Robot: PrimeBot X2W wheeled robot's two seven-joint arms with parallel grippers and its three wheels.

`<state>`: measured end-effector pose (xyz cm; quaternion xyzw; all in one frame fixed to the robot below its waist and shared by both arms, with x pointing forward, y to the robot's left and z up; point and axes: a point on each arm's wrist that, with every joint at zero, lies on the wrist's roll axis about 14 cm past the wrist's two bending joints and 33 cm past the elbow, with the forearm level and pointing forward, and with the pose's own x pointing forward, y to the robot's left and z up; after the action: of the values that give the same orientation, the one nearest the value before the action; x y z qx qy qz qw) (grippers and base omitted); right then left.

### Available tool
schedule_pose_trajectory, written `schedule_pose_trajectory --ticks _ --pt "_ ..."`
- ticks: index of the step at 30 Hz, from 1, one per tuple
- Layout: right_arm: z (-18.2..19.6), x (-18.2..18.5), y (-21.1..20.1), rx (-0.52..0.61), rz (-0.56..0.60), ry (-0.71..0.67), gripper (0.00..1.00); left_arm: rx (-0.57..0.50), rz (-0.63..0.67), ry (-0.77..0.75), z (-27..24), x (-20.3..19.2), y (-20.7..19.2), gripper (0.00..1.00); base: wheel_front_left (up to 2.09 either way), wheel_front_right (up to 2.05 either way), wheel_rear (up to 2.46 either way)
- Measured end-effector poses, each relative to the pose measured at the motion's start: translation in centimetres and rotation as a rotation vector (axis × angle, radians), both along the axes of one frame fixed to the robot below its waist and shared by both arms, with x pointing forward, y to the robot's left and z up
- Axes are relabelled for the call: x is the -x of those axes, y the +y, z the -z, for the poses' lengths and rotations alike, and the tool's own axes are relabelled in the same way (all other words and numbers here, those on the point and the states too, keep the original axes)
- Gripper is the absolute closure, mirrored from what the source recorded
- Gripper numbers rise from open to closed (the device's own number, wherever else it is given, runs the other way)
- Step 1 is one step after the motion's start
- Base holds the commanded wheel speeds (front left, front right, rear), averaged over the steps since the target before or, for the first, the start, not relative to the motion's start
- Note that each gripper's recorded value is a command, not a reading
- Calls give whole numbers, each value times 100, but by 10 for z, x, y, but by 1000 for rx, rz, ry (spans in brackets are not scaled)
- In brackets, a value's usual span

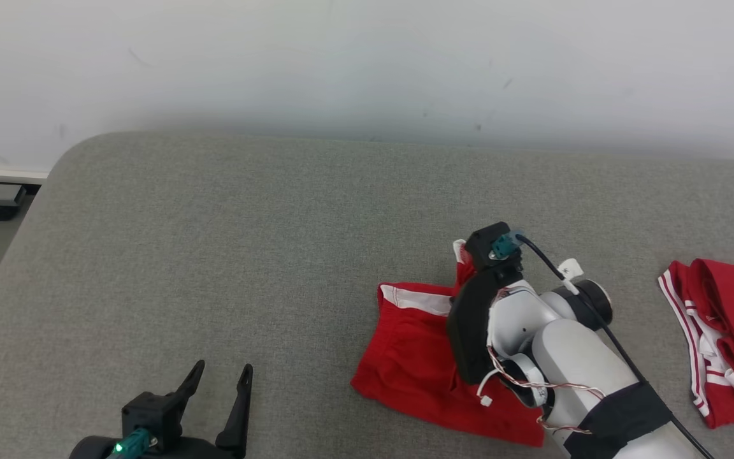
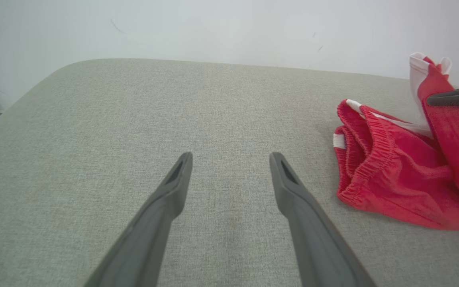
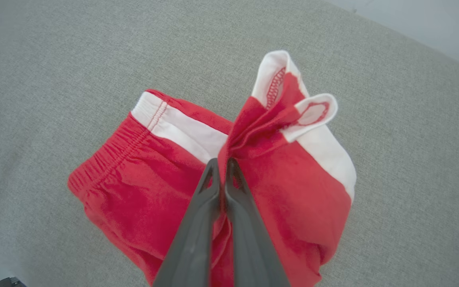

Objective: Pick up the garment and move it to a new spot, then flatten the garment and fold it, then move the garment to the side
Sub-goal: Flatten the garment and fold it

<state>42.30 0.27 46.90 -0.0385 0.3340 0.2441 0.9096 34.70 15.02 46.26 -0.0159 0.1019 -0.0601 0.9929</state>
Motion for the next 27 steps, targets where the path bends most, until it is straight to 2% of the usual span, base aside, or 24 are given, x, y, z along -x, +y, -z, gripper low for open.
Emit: schedule_pose_trajectory --ticks 9,27 --pt "-5 12 39 -2 -121 12 100 3 -7 -8 -3 -1 2 0 0 0 0" --pt "-4 11 65 -27 -178 47 100 5 -18 2 0 4 5 0 0 0 0"
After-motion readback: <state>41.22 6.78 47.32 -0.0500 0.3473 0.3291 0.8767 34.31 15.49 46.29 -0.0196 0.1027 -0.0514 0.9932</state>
